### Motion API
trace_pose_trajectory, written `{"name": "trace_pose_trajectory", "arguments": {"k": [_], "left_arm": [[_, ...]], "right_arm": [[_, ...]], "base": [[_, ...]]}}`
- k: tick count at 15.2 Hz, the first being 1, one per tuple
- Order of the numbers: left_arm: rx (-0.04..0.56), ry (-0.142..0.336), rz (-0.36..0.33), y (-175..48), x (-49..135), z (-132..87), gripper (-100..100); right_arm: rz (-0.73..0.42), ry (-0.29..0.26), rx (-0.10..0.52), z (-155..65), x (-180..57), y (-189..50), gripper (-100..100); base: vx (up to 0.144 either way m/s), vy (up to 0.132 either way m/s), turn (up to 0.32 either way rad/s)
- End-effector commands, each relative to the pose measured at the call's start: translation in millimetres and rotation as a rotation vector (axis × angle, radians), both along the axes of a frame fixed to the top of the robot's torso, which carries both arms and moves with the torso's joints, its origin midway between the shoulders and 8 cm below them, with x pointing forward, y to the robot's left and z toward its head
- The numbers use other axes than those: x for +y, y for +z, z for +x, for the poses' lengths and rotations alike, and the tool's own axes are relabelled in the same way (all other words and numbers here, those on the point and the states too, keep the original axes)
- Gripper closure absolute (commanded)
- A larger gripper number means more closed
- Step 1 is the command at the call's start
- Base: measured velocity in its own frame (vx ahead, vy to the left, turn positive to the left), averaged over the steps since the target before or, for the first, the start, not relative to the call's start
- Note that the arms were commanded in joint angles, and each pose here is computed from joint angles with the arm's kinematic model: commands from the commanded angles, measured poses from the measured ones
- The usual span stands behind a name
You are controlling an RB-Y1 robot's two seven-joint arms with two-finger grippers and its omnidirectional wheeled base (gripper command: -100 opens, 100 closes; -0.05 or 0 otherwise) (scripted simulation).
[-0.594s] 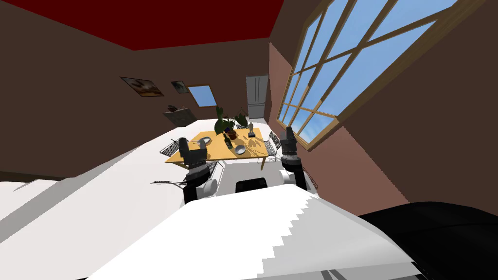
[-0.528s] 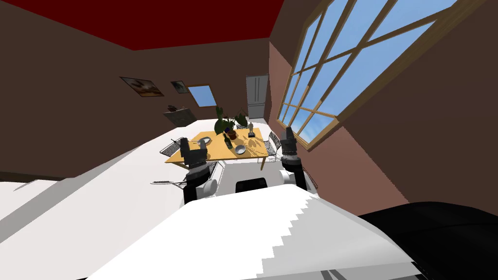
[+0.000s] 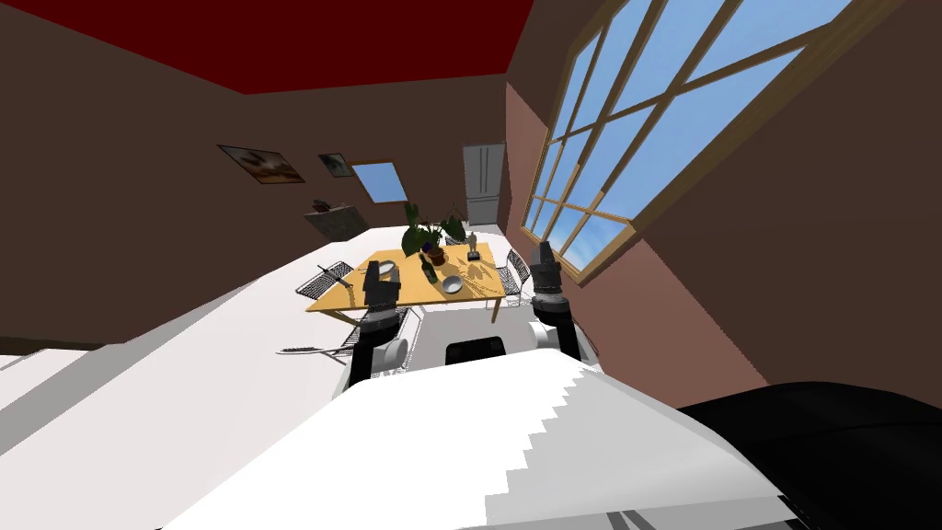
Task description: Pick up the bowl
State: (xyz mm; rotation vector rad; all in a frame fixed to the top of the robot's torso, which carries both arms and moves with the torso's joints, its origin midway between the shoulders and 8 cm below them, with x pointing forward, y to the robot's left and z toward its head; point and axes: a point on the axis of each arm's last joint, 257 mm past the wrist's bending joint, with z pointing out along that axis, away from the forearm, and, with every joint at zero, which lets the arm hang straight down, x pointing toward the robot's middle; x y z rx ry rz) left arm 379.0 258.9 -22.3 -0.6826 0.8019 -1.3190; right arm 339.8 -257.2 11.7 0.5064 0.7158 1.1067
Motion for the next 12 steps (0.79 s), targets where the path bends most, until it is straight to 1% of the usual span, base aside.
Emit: {"name": "trace_pose_trajectory", "arguments": {"k": [1,2,3,4,5,6,8,9,10,11,12], "left_arm": [[0.047,0.0,0.019,-14,3.6,8,-100],[0.091,0.001,0.037,-26,4.9,17,-100],[0.091,0.001,0.037,-26,4.9,17,-100],[0.137,0.004,0.054,-40,6.8,26,-100],[0.138,0.004,0.054,-40,6.8,26,-100],[0.184,0.008,0.072,-54,9.2,34,-100],[0.187,0.008,0.072,-55,9.4,35,-100],[0.233,0.013,0.089,-69,12.3,43,-100],[0.239,0.014,0.089,-70,12.5,44,-100],[0.279,0.019,0.106,-83,15.8,51,-100],[0.294,0.021,0.106,-87,16.4,53,-100]], "right_arm": [[0.0,0.0,0.0,0,0,0,0],[0.0,0.0,0.0,0,0,0,0],[0.0,0.0,0.0,0,0,0,0],[0.0,0.0,0.0,0,0,0,0],[0.0,0.0,0.0,0,0,0,0],[0.0,0.0,0.0,0,0,0,0],[0.0,0.0,0.0,0,0,0,0],[0.0,0.0,0.0,0,0,0,0],[0.0,0.0,0.0,0,0,0,0],[0.0,0.0,0.0,0,0,0,0],[0.0,0.0,0.0,0,0,0,0]], "base": [[0.021,-0.03,-0.035],[0.019,-0.032,-0.033],[0.018,-0.03,-0.025],[0.024,-0.029,-0.035],[0.026,-0.027,-0.028],[0.027,-0.03,-0.037],[0.019,-0.026,-0.018],[0.017,-0.019,-0.028],[0.019,-0.021,-0.036],[0.024,-0.026,-0.055],[0.024,-0.025,-0.04]]}}
